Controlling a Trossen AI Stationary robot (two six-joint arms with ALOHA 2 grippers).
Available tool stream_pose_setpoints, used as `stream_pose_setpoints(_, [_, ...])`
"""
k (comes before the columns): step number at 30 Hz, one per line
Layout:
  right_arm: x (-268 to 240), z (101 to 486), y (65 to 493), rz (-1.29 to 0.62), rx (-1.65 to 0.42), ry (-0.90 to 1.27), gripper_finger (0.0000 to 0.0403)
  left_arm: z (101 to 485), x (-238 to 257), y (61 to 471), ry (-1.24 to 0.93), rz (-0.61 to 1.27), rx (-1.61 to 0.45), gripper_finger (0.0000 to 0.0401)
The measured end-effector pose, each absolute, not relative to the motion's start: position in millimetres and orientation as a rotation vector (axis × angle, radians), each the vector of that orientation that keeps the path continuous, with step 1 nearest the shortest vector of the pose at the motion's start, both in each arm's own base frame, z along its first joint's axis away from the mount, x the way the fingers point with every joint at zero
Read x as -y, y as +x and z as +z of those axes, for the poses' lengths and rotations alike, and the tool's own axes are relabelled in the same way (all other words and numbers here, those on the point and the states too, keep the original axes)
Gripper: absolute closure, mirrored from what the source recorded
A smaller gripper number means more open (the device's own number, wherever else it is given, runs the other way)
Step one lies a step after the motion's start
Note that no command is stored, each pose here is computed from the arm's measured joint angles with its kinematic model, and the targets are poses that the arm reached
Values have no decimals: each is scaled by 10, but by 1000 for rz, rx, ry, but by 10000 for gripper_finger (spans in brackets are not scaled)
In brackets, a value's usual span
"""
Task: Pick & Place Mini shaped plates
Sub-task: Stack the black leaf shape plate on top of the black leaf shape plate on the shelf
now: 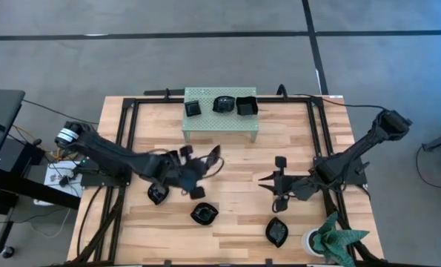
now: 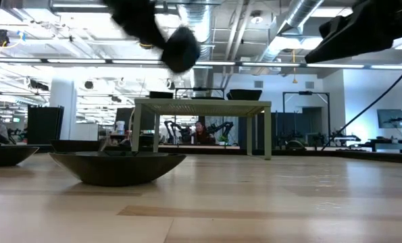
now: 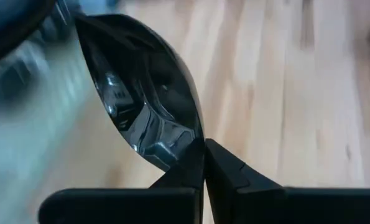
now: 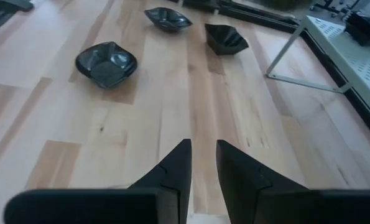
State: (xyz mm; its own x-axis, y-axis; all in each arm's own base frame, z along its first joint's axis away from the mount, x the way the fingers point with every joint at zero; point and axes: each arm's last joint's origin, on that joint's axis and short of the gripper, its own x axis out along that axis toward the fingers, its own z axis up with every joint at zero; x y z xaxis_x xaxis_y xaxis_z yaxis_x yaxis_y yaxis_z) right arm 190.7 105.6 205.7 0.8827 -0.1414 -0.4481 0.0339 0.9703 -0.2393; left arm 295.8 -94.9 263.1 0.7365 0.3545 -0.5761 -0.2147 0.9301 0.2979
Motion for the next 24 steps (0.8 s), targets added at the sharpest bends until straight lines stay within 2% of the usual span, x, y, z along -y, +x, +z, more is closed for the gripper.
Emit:
stream_pose_setpoints(5, [-1008, 2056, 1948, -51, -496, -231, 334, 3056, 740, 3203, 454, 296, -594, 396])
stream_pose_setpoints(10, [-985, 2067, 1991, 57, -503, -190, 334, 3197, 210, 3348, 670, 311, -658, 395])
stream_pose_setpoints(18, [-919, 2059, 2018, 29, -514, -186, 334, 3068, -760, 3332, 674, 281, -794, 395])
stream_pose_setpoints(24, [-898, 2057, 2026, 19, -518, -185, 334, 2829, -1029, 3434, 636, 280, -852, 396])
